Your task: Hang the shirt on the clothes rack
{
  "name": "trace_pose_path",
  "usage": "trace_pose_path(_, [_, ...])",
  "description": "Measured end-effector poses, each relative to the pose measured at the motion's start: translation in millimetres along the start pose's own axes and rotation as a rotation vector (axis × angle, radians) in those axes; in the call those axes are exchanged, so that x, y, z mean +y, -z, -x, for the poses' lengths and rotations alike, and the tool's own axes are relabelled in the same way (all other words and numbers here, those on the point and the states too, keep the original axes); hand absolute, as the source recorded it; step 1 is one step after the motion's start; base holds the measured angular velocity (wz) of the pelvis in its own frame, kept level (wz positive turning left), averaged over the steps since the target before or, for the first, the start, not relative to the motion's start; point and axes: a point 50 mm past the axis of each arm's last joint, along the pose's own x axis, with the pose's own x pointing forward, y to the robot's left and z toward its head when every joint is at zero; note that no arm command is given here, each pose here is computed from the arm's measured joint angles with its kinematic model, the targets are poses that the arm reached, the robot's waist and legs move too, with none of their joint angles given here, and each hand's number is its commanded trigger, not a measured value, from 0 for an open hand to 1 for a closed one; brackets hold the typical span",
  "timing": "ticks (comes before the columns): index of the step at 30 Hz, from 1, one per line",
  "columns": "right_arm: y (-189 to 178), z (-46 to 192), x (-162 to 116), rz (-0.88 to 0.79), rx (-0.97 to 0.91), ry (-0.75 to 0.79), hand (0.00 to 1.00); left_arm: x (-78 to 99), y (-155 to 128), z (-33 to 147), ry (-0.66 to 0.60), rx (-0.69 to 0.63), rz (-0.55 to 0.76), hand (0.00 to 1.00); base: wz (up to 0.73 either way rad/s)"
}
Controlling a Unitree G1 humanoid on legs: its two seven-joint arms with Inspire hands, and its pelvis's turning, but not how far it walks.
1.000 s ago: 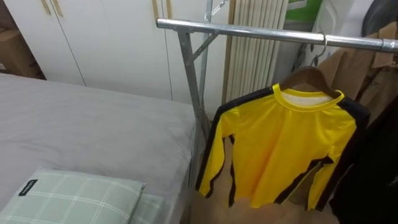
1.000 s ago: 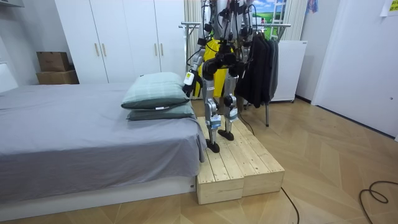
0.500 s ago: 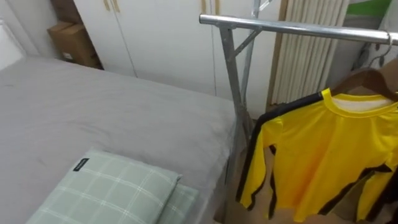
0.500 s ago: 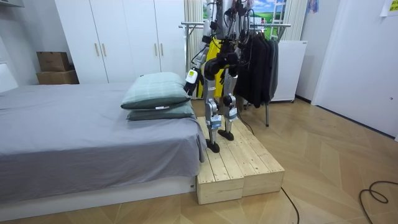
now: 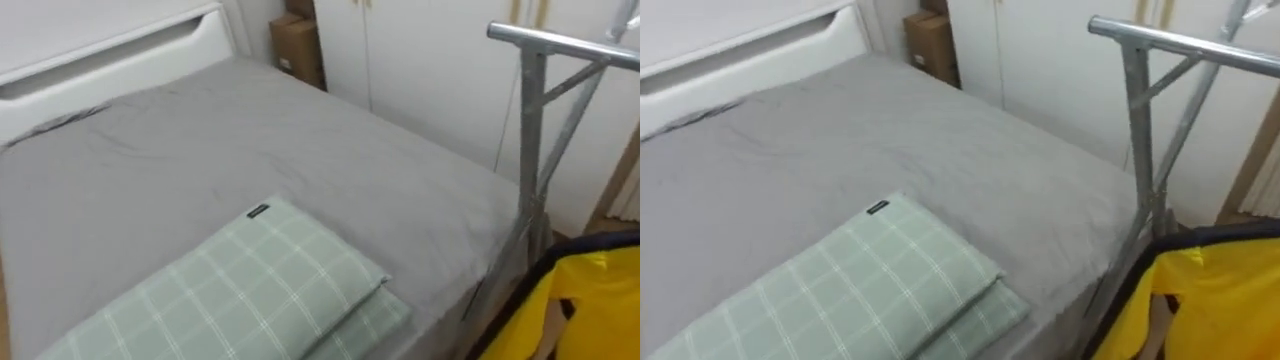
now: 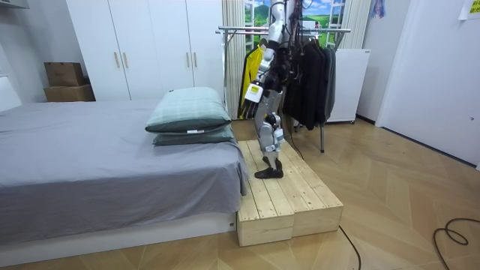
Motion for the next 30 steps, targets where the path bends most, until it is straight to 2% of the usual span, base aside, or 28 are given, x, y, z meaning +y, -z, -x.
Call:
trace_pose_path(4, [6.1, 1.2, -3.2, -0.035, 0.019, 0.027, 0.00, 5.1, -2.6, -0.8, -0.021, -0.005, -0.028, 0.00, 0.69])
trace_pose_path(14, [22.2, 4.4, -5.5, -0.065, 0.086, 0.077, 0.00, 0.3, -0.4, -0.9, -0.009, 0.004, -0.039, 0.00, 0.37])
trace_pose_path(19, [29.4, 6.1, -3.6, -0.096, 0.108, 0.110, 0.00, -0.7, 0.4, -1.2, -0.009, 0.010, -0.030, 0.00, 0.92])
trace_pose_path(26, [42.1, 8.7, -1.7, -0.183, 0.160, 0.139, 0.00, 2.1, 4.8, -0.8, -0.012, 0.031, 0.007, 0.00, 0.93])
trace_pose_path(30, [38.3, 6.9, -2.2, -0.197, 0.162, 0.129, 0.00, -2.9, 6.9, -0.4, -0.004, 0.041, 0.068, 0.00, 0.23])
